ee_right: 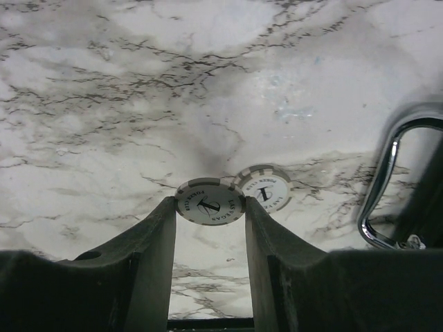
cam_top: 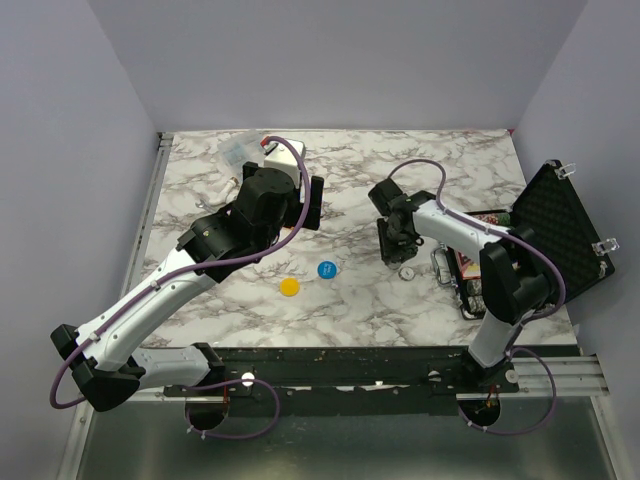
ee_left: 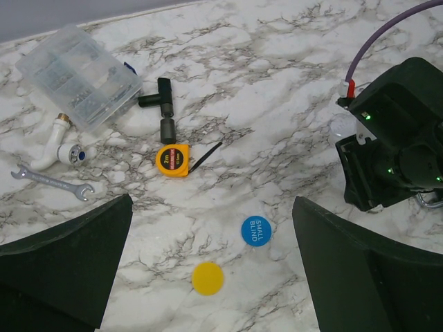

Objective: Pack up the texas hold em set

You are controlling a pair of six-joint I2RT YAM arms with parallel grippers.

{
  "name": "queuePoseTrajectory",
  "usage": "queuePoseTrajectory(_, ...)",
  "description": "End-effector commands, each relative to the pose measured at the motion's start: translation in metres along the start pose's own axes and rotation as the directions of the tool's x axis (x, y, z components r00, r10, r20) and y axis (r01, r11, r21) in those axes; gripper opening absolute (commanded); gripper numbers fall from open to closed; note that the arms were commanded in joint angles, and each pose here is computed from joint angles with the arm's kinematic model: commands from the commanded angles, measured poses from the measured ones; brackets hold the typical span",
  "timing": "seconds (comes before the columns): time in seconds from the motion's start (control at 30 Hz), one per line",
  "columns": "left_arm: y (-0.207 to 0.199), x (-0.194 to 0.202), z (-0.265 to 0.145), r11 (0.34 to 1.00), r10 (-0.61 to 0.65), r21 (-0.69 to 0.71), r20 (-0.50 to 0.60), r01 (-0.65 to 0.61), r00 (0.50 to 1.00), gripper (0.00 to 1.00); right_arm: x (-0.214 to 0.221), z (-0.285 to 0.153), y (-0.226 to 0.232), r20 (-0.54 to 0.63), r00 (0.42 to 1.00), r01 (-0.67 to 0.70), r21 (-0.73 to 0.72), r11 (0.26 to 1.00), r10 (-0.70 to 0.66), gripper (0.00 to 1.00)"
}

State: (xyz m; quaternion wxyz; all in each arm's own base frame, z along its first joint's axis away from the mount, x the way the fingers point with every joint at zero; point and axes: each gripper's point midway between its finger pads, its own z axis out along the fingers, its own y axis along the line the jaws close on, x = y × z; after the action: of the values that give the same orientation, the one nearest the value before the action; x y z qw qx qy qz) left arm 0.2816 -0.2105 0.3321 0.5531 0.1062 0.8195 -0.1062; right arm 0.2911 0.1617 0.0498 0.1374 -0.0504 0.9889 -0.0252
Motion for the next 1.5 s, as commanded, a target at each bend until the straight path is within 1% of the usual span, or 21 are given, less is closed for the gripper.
queuePoseTrajectory(0.0,-0.005,0.001,-0.001,1.0,0.005,0.026,0.001,-0.005,1.0,0.98,0.005,-0.007,-0.029,0.009,0.999,-0.051,0.079,0.996,0.05,0.14)
queuePoseTrajectory(0.2,-0.005,0.001,-0.002,1.0,0.005,0.028,0.001,-0.005,1.0,0.98,0.011,-0.002,-0.04,-0.012,0.998,-0.064,0.102,0.993,0.065,0.14)
queuePoseTrajectory(0.47,-0.005,0.001,-0.001,1.0,0.007,0.027,0.0,-0.007,1.0,0.98,0.017,0.008,-0.044,-0.033,0.997,-0.065,0.104,0.992,0.069,0.16)
queuePoseTrajectory(0.9,-0.005,0.001,-0.001,1.0,0.008,0.027,0.0,-0.008,1.0,0.99,0.019,0.02,-0.043,-0.036,0.997,-0.058,0.107,0.993,0.062,0.21)
queuePoseTrajectory(1.13,-0.006,0.002,0.0,1.0,0.009,0.029,-0.002,-0.009,1.0,0.98,0.019,0.024,-0.04,-0.048,0.997,-0.057,0.097,0.994,0.062,0.29)
queuePoseTrajectory(1.47,-0.007,0.004,0.001,0.999,0.012,0.032,-0.01,-0.012,1.0,0.98,0.026,0.018,-0.043,-0.064,0.996,-0.061,0.099,0.993,0.068,0.3)
